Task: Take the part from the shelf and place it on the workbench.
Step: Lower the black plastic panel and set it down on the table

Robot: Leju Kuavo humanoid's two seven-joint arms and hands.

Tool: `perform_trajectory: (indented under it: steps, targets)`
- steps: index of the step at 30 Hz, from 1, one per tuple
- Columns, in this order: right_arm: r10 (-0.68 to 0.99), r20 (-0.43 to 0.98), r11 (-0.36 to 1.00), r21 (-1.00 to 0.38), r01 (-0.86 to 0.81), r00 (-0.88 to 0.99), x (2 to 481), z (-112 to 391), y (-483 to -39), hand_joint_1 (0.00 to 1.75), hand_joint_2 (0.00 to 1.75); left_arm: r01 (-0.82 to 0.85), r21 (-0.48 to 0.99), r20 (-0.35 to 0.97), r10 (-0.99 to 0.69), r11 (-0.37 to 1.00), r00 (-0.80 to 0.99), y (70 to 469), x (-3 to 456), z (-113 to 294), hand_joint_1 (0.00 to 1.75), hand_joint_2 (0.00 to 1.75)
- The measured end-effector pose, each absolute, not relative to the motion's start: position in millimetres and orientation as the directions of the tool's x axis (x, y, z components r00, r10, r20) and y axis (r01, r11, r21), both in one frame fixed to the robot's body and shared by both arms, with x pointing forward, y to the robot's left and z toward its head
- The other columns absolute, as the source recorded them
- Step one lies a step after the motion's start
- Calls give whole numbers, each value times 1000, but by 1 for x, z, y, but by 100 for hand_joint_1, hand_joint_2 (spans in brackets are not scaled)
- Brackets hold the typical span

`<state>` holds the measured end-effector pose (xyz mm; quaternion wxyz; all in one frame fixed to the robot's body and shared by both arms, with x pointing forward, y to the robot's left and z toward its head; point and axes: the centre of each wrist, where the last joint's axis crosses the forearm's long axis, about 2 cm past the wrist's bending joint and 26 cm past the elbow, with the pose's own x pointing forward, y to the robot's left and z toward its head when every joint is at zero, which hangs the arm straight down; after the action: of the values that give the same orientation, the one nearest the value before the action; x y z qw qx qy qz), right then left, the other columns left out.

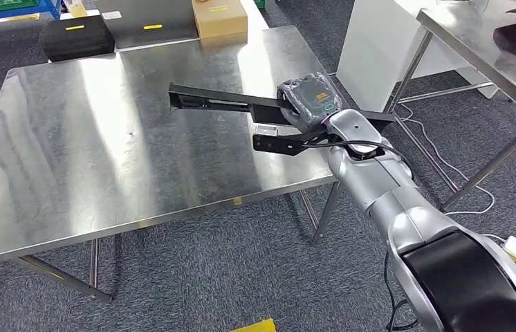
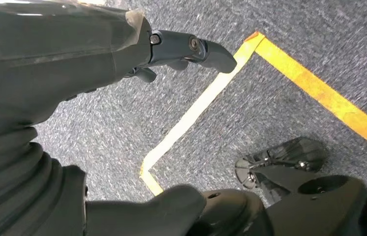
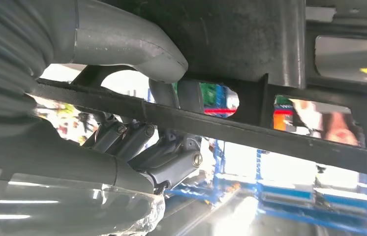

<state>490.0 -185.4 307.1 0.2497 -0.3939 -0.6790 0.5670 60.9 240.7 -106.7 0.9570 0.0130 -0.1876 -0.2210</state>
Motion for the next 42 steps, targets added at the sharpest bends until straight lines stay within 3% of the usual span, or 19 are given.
perform_trajectory:
  steps: [42]
  targets:
    - [819, -108, 34, -971, 236, -563, 489, 300, -184, 175, 175, 432, 94, 366, -435, 897, 823, 238, 59, -107, 0, 175]
